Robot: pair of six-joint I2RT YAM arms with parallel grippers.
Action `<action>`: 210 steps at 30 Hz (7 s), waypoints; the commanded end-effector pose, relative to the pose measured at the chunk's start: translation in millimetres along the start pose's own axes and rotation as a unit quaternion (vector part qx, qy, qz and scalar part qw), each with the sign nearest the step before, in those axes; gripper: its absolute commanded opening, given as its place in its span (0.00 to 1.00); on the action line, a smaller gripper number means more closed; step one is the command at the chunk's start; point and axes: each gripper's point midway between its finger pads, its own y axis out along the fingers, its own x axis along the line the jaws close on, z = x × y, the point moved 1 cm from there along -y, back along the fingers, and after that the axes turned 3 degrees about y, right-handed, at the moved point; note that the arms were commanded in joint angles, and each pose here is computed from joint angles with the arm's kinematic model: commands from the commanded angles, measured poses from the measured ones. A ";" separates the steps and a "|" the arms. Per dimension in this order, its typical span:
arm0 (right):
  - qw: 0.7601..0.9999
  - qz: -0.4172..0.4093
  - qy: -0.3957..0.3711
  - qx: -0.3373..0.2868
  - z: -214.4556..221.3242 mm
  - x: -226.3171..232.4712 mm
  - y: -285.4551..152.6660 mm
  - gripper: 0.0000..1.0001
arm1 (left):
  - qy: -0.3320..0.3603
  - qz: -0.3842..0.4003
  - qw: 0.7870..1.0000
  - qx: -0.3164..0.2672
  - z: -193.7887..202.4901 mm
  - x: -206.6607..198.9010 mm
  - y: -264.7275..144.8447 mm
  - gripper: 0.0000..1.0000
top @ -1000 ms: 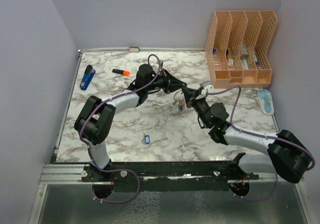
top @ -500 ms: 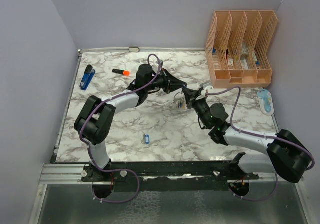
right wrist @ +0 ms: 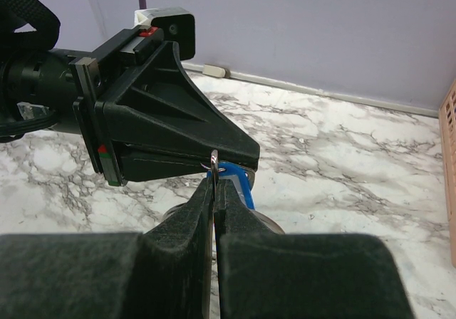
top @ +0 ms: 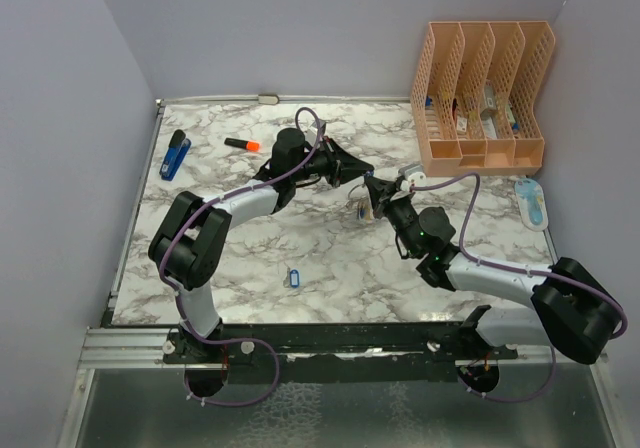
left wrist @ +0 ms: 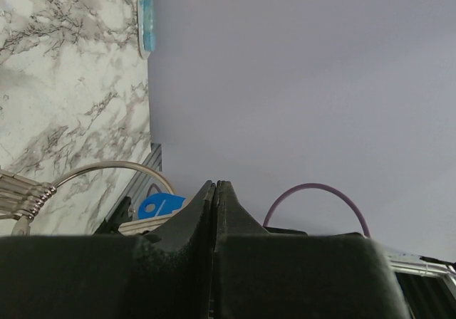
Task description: Put the keys on the keyring
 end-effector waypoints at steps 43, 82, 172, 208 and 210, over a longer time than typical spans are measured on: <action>0.997 0.019 0.003 0.070 16.2 2.3 12.2 0.01 | 0.141 -0.011 0.990 -0.006 -8.7 -6.2 -0.3 0.58; 0.924 0.080 0.047 0.370 121.4 -75.0 -16.1 0.01 | 0.757 -0.209 0.486 0.383 56.7 113.6 -180.6 0.53; 0.890 0.088 0.105 0.436 158.3 -145.8 -26.5 0.01 | 0.694 -0.157 0.583 0.392 130.9 196.1 -116.1 0.00; 0.897 0.099 0.110 0.417 151.2 -150.3 -22.9 0.01 | 0.696 -0.049 0.699 0.155 122.6 167.6 -40.3 0.37; 0.898 0.103 0.105 0.416 149.6 -152.1 -23.7 0.01 | 0.703 -0.035 0.700 0.119 119.9 158.0 -40.4 0.38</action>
